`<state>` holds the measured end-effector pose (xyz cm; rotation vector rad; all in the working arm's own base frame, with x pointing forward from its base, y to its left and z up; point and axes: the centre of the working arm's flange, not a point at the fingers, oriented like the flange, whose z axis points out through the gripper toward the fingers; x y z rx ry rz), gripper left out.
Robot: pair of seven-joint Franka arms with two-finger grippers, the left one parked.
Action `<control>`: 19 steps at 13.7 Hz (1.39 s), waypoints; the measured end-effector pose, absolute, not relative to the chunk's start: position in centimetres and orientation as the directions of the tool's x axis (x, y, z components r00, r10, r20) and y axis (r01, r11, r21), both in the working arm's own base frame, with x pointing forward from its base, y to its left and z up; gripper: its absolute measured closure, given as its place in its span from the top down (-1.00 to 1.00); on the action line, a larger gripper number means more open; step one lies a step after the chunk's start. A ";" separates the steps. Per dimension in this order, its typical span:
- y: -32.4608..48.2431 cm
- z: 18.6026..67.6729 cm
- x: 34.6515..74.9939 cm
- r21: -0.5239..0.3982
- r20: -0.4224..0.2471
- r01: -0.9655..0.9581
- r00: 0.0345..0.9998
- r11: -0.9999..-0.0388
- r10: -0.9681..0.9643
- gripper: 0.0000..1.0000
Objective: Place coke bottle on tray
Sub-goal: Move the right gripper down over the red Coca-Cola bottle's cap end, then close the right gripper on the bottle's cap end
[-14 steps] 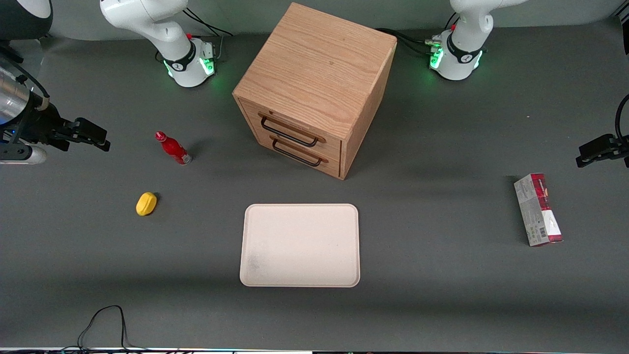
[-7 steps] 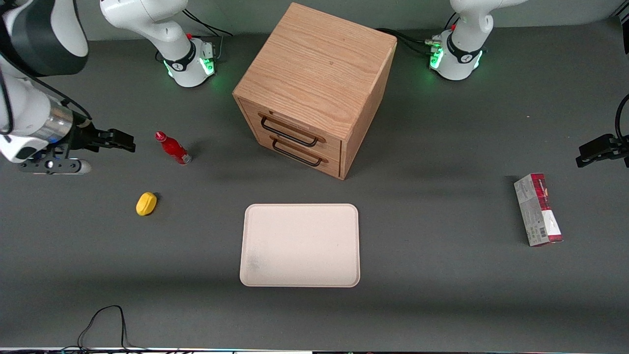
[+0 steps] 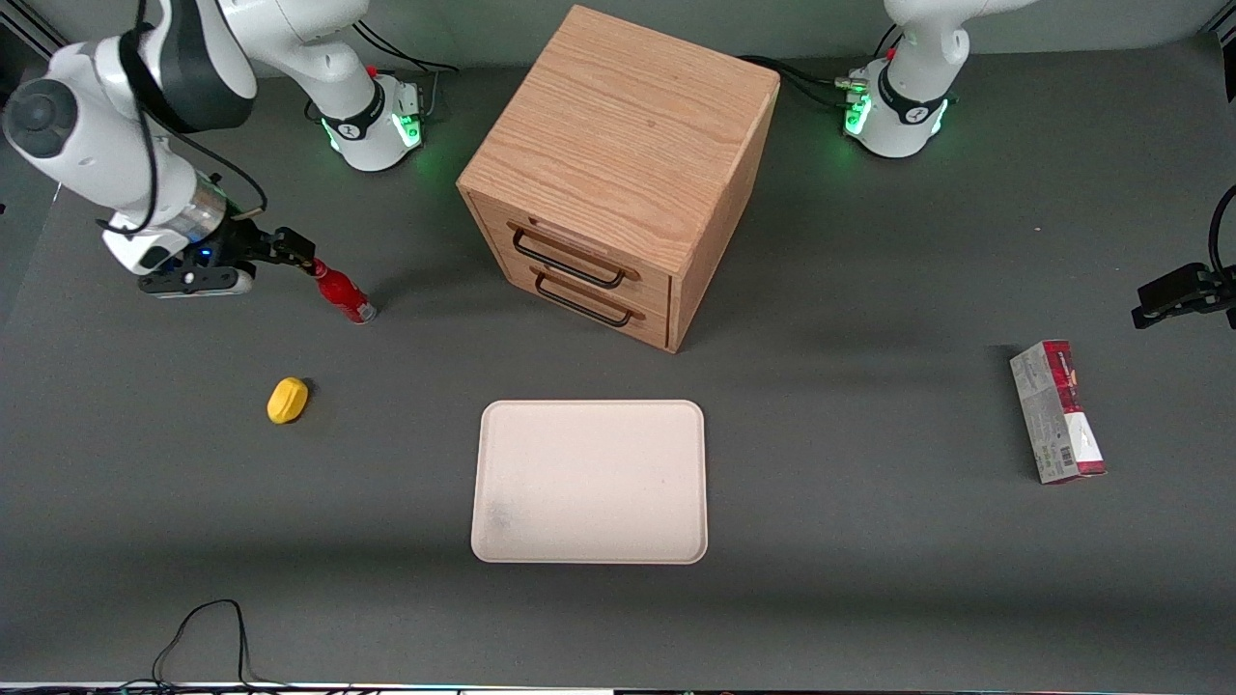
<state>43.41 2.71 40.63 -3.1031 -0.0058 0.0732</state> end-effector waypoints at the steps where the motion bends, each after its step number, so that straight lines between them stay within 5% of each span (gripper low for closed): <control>1: 2.8 39.2 42.9 -0.038 -0.038 0.007 0.999 -0.999 0.008 1.00; 7: 3.0 32.4 39.1 -0.003 -0.011 0.060 0.998 -0.998 0.060 1.00; 19: 0.0 31.2 38.5 0.012 -0.025 0.033 0.999 -0.999 0.033 0.99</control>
